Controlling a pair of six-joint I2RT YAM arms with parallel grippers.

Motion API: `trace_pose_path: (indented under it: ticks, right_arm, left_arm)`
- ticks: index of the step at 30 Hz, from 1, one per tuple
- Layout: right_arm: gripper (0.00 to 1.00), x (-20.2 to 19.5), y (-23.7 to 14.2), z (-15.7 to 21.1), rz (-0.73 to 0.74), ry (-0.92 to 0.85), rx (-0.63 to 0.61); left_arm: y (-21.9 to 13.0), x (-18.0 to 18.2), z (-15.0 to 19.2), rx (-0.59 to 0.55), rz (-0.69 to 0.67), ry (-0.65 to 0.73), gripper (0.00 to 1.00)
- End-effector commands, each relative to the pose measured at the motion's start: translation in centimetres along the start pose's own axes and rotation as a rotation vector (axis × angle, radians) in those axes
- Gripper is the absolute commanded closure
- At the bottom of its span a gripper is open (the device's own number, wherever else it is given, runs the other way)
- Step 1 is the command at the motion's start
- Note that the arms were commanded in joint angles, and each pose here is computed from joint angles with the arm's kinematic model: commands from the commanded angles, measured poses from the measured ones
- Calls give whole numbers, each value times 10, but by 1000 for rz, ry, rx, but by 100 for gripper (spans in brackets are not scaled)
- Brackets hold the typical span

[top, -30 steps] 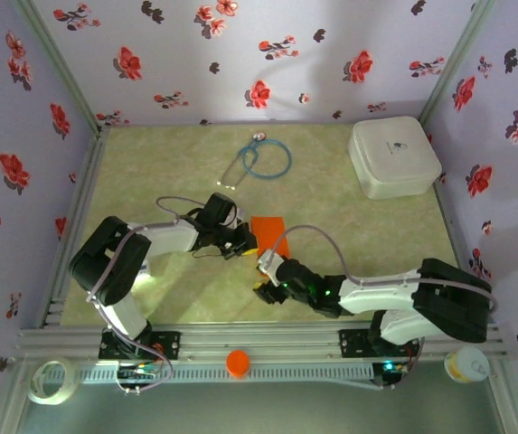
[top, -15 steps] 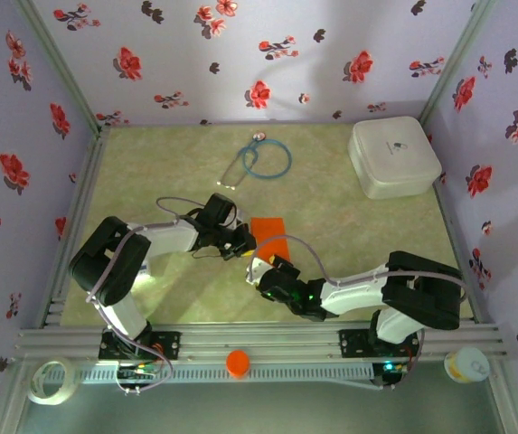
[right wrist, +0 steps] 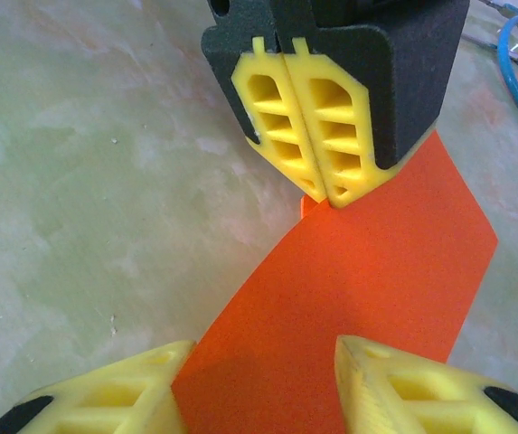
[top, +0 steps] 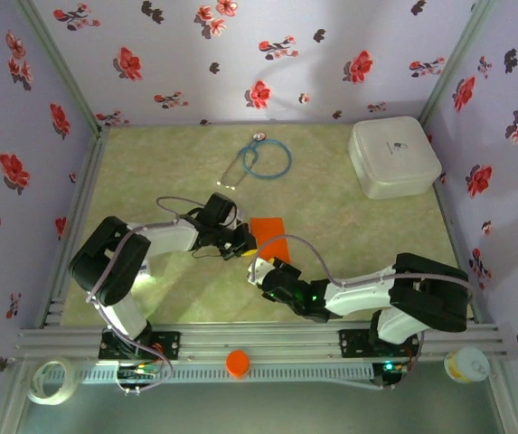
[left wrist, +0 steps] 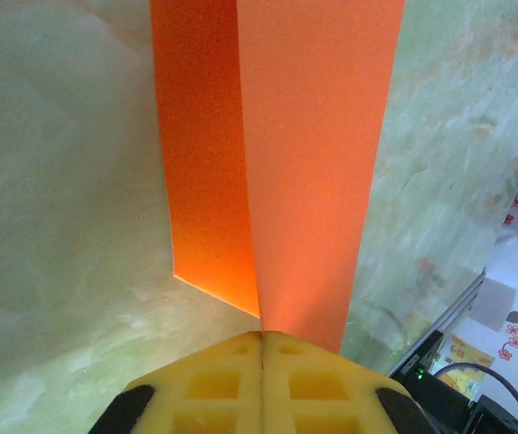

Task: Fold a paper plane with a square sheet of paper (pick it up from the middle)
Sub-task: Third fold the triangle at the center of the table.

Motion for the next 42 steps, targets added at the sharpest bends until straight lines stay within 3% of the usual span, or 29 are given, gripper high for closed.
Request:
trace_pose_path:
  ticks: [1, 11, 18, 24, 26, 32, 37, 42]
  right_arm:
    - [57, 1, -3, -1, -7, 37, -12]
    - [74, -1, -5, -3, -2, 48, -24]
    - [79, 2, -5, -4, -22, 59, -24]
    - [92, 3, -5, -4, -32, 76, -24]
    - [96, 3, -4, -5, -37, 90, -24]
    - [99, 9, -3, -8, -163, 231, -8]
    - [99, 3, 0, -19, -302, 473, -3]
    - [99, -3, 6, -27, -425, 660, 19]
  left_arm:
    - [-7, -11, -3, -1, 27, 17, 97]
    - [-7, -11, -4, -1, 25, 17, 97]
    - [-7, -10, -4, -4, 21, 16, 97]
    - [-8, -11, -5, -11, 20, 18, 95]
    - [-10, -11, -5, -15, 19, 22, 91]
    - [-36, -4, -16, -126, -21, 27, 60]
    - [-65, -3, -26, -269, -11, 62, 55]
    - [-79, -11, -28, -351, 46, 125, 56]
Point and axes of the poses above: each hand's point on the last joint's axis, 136 mm out from that joint toward the fingers, its own y axis out along the fingers, its own x axis along the line the jaws close on, z = x × y, the point moved 3 cm from there along -y, back along the fingers, and after that the axes turned 1 degree about -y, right-handed, at the moved point
